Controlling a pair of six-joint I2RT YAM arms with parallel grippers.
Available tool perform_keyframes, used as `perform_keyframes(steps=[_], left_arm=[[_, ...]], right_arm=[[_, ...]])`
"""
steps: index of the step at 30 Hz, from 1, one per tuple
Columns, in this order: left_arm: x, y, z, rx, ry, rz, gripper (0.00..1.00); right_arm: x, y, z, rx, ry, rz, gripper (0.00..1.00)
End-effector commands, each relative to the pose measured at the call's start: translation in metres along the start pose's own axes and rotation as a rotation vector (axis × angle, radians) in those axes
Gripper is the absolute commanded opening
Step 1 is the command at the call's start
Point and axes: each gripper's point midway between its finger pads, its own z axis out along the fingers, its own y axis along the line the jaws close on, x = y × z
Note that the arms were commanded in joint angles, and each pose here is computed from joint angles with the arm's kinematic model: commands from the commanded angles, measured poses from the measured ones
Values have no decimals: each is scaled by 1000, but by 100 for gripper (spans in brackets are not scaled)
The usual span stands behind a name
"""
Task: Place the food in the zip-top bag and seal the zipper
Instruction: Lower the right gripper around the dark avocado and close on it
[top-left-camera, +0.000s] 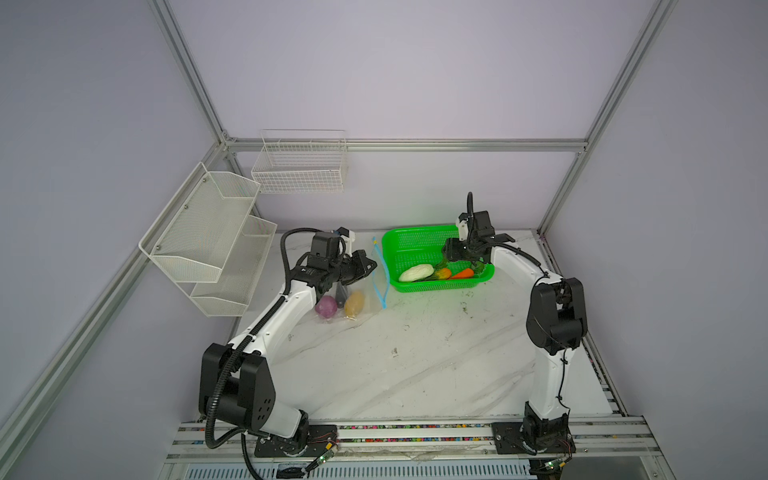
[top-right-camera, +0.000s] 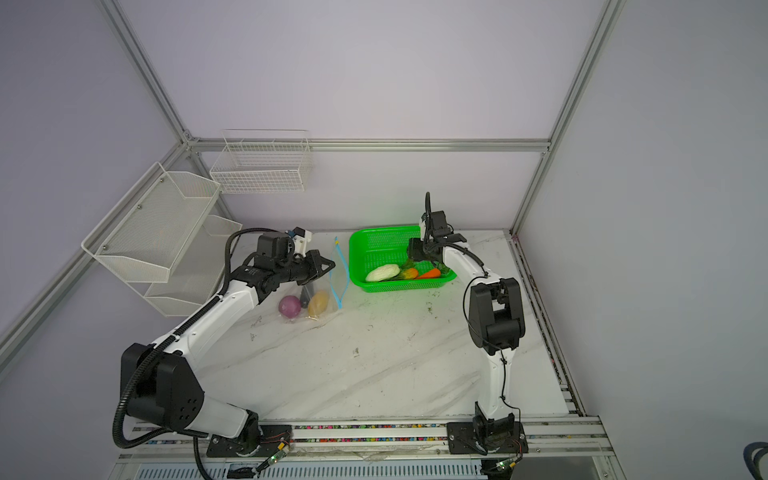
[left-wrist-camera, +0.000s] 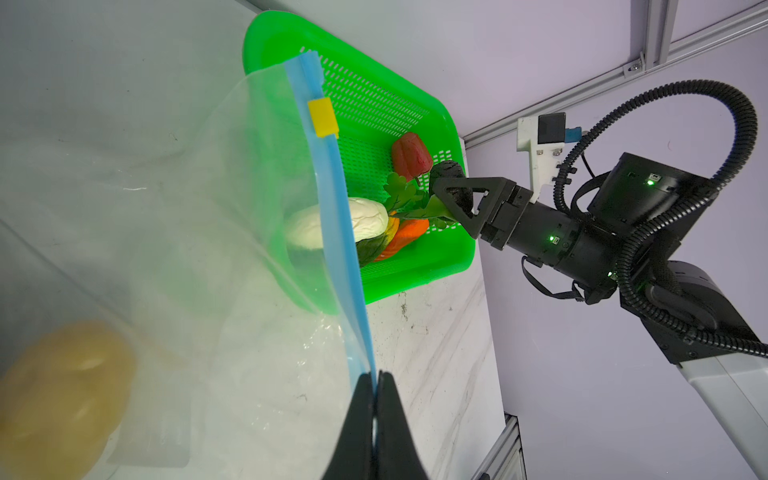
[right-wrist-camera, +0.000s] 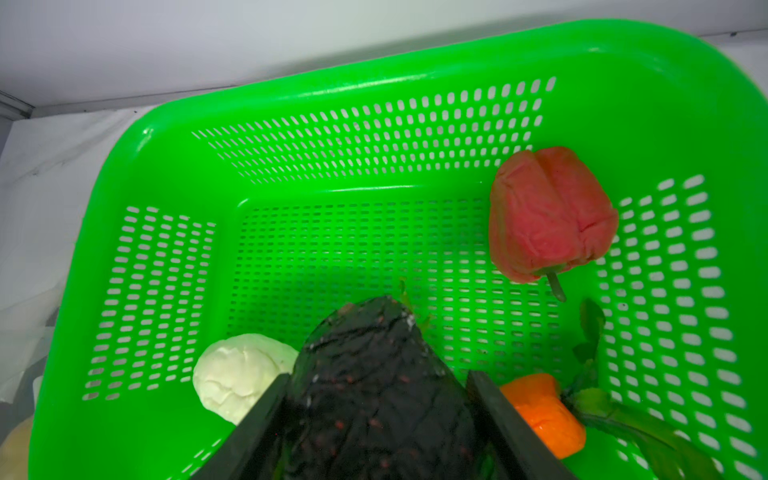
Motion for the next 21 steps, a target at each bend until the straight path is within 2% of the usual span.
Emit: perform_keyframes(steps=[1, 5, 11, 21], left_arm=[[-24, -33, -18, 61, -76, 66, 0], [-24, -34, -20, 64, -80, 68, 0], [-23, -36, -22, 69, -80, 70, 0], [-22, -36, -23, 70, -79, 66, 0]], right_arm=[[-25, 3, -8, 6, -90, 17, 53], [-23, -8, 9, 59, -88, 17, 54], [-5, -6, 47, 19, -36, 37, 55], [-9, 4, 83, -61, -23, 61, 64]])
